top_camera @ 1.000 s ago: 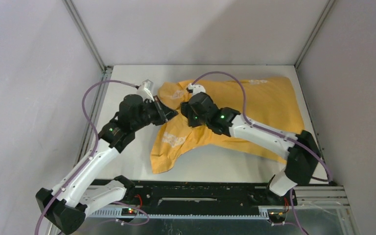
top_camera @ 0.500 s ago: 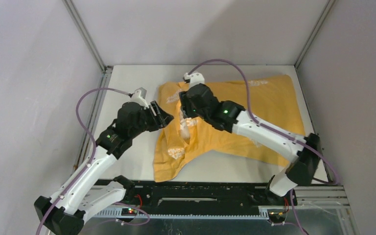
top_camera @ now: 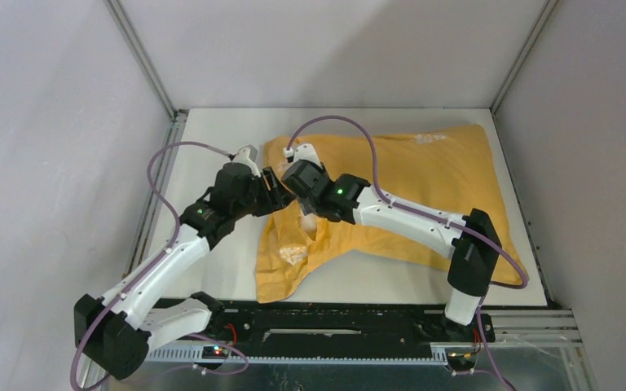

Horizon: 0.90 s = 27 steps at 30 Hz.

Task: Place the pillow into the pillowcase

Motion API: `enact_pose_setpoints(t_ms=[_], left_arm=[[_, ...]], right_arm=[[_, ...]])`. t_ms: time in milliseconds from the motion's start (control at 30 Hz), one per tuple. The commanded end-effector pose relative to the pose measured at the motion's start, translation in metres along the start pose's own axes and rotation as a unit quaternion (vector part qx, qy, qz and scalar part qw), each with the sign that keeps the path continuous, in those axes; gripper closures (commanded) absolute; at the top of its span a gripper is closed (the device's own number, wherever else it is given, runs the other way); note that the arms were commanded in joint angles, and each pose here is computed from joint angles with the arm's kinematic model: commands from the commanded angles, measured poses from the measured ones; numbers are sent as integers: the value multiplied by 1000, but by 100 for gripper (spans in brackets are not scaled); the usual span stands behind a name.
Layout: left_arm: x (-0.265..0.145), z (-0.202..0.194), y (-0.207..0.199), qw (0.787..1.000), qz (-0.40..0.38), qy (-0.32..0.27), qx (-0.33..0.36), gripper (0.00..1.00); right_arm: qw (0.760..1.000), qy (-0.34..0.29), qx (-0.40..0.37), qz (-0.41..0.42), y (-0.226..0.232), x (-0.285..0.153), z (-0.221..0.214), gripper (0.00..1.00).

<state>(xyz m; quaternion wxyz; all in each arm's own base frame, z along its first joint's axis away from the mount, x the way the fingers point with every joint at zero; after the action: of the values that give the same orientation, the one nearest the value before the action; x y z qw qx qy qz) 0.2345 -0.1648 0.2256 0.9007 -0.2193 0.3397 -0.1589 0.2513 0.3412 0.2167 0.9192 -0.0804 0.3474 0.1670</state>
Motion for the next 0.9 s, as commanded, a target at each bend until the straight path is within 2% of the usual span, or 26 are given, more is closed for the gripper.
enact_pose_setpoints(t_ms=[0, 133, 200, 300, 367, 467, 567, 667, 867], left_arm=[[14, 6, -12, 999, -30, -6, 12, 38], [26, 4, -16, 999, -30, 5, 20, 38], [30, 3, -13, 999, -18, 9, 24, 41], [34, 2, -7, 999, 0, 7, 31, 48], [35, 2, -6, 999, 4, 6, 33, 61], [30, 7, -9, 999, -2, -4, 31, 82], [21, 15, -15, 999, -7, -16, 32, 93], [8, 27, -23, 999, -17, -31, 35, 98], [-9, 48, -41, 997, -41, -52, 45, 100]], right_arm=[[1000, -17, 11, -24, -13, -8, 5, 58], [999, -23, 20, -13, -14, -13, 9, 80], [999, -26, 22, -7, -15, -17, 12, 83], [999, -31, 17, 6, -10, -25, 13, 64], [999, -29, 13, 8, -7, -28, 10, 57], [1000, -17, 10, 1, -5, -22, 2, 55], [1000, 0, 12, -3, -7, -12, -5, 56], [1000, 2, 18, -1, -10, -4, -5, 63], [999, -10, 31, 3, -19, -8, 10, 87]])
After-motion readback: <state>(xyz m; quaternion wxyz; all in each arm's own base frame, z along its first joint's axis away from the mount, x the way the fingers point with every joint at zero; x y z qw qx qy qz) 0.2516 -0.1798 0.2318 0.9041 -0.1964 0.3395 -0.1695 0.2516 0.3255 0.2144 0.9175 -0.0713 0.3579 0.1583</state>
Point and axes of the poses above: each gripper's point midway between its finger pads, its own x axis out along the fingers, its own y axis along the line the jaws close on, z = x × y, the point moved 5 cm from there along -x, back along the fingers, and after that the axes turned 5 degrees about x, right-handed, at the moved point
